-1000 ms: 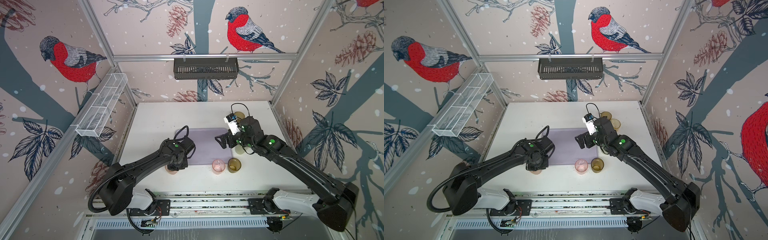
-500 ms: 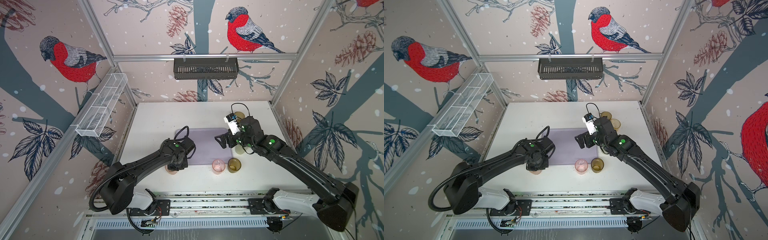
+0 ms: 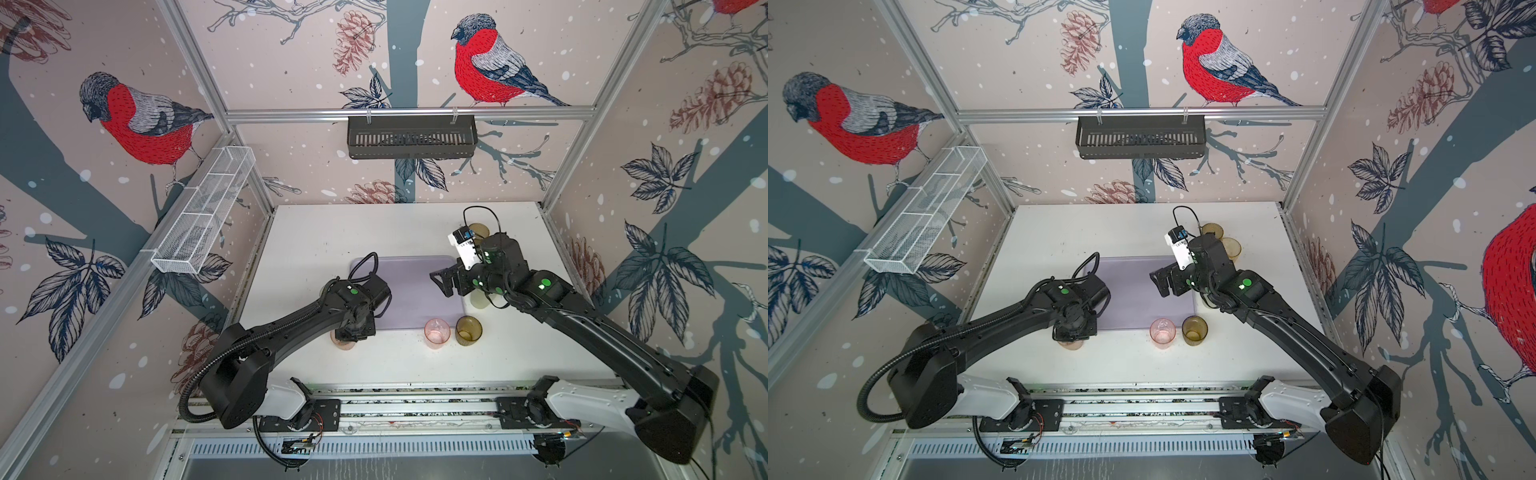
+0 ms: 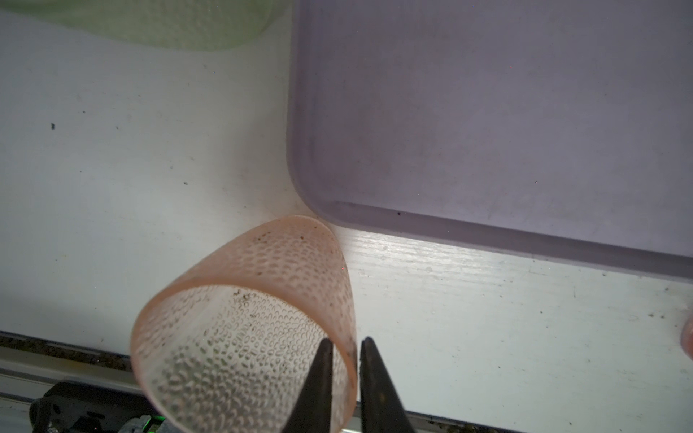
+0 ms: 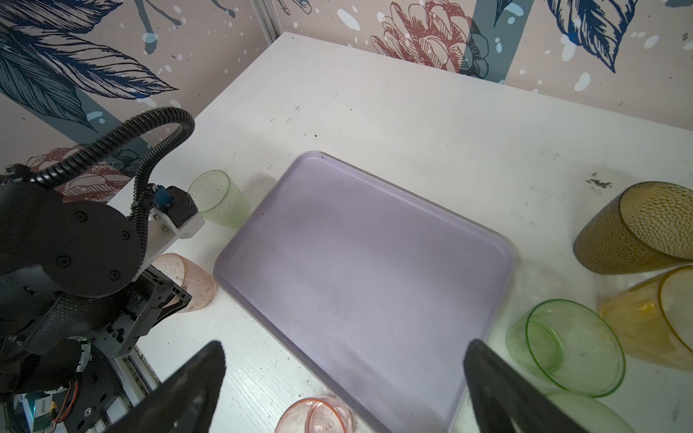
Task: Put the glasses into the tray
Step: 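Lower the left gripper onto the pink cup rim and close on it, then lift the pink cup with the left gripper and carry it over the tray corner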
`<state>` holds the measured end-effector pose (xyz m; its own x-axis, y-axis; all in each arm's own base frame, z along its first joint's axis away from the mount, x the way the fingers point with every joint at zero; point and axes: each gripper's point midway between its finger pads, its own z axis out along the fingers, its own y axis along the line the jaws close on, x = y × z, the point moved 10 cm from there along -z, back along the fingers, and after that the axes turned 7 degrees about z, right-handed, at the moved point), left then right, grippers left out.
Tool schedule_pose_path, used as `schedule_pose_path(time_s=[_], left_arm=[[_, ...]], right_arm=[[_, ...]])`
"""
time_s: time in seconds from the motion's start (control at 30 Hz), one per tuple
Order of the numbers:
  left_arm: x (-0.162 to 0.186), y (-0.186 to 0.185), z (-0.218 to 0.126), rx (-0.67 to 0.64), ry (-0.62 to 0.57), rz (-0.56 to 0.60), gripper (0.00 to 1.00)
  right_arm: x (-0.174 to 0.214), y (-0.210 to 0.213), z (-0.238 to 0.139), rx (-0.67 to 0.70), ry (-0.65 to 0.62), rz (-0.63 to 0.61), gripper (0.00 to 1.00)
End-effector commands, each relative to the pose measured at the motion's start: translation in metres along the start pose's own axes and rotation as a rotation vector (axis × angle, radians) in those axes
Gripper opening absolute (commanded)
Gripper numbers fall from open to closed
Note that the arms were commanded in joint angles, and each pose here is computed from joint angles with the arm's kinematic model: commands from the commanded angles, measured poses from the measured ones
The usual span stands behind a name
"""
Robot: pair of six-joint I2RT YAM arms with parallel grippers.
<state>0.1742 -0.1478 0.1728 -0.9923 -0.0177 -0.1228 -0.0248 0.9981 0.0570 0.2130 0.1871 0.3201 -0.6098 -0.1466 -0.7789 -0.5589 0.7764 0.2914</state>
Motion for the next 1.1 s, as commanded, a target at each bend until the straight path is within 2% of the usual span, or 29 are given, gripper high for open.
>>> schedule_pose_path(time_s=[0.0, 0.7, 1.07], left_arm=[[0.001, 0.001, 0.001, -0.014, 0.001, -0.001, 0.16], [-0.001, -0.002, 0.001, -0.011, 0.013, 0.017, 0.07], [-0.004, -0.005, -0.010, 0.012, 0.013, 0.024, 0.04]], right_arm=[[-0.006, 0.002, -0.002, -0.002, -0.034, -0.005, 1.00], [-0.010, 0.000, -0.001, 0.004, -0.038, -0.006, 1.00], [-0.008, -0.003, -0.003, 0.009, -0.044, 0.002, 1.00]])
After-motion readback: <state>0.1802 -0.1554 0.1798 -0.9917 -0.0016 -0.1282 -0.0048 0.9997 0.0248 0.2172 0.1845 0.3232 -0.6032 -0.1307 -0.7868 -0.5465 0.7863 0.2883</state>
